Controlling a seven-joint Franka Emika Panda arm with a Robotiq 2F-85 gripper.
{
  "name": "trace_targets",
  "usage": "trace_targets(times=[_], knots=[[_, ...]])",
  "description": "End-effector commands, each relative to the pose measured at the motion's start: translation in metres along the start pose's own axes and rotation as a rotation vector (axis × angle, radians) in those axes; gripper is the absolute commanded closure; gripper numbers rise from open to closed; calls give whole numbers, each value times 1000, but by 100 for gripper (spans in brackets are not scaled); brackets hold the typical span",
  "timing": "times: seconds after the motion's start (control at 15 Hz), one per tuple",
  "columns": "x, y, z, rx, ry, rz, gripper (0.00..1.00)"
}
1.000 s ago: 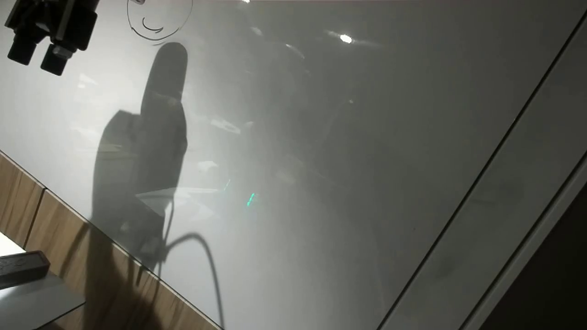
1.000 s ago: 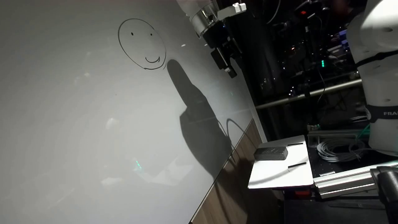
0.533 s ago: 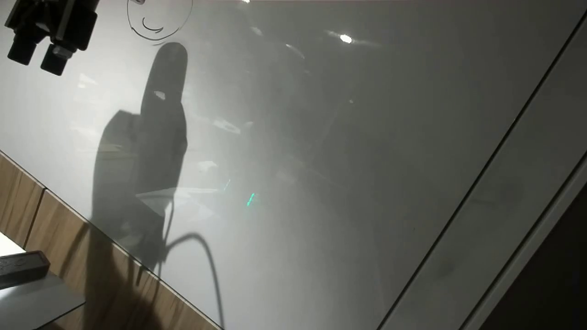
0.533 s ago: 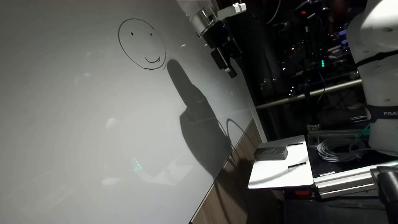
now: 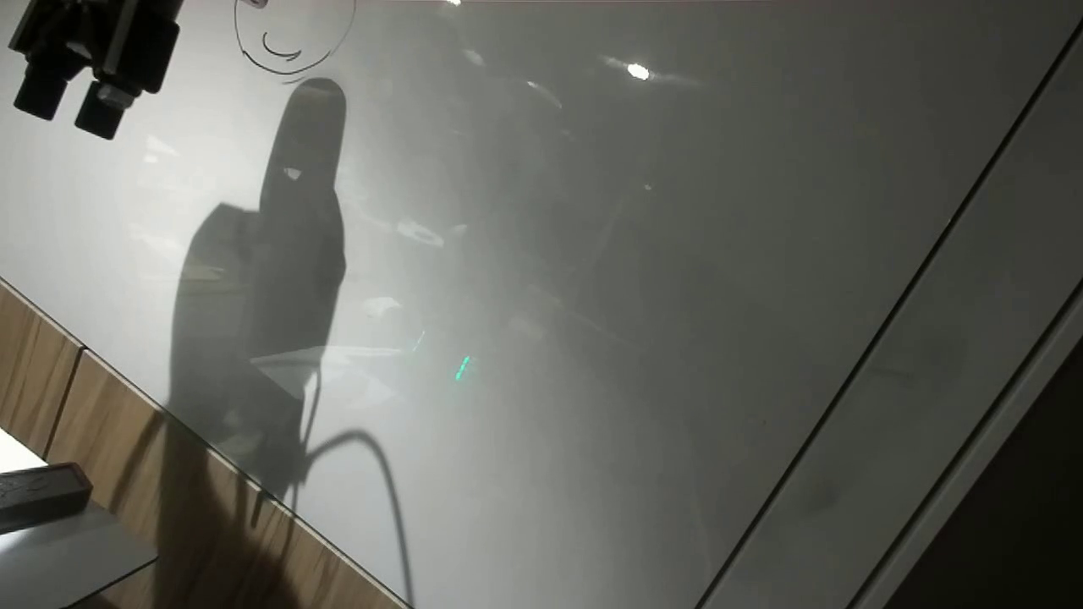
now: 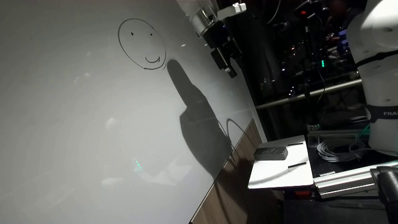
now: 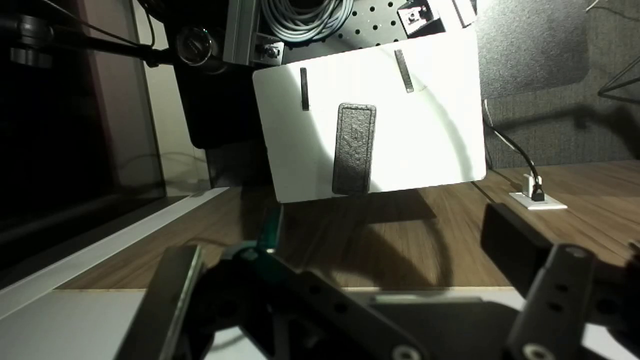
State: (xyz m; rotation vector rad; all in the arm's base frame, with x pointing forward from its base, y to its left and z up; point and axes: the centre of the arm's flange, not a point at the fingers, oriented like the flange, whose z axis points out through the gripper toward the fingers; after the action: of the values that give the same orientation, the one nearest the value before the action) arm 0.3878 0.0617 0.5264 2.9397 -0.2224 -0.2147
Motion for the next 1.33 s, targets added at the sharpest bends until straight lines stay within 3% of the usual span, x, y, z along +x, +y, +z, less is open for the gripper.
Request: trace_targets(times=[0.0, 0.53, 0.93, 1.27], knots=[[0, 0, 0, 0, 0, 0, 0], [3, -12, 31, 27, 47, -36, 0], [6, -20, 86, 48, 63, -40, 0], [27, -21, 134, 107, 111, 9, 0]])
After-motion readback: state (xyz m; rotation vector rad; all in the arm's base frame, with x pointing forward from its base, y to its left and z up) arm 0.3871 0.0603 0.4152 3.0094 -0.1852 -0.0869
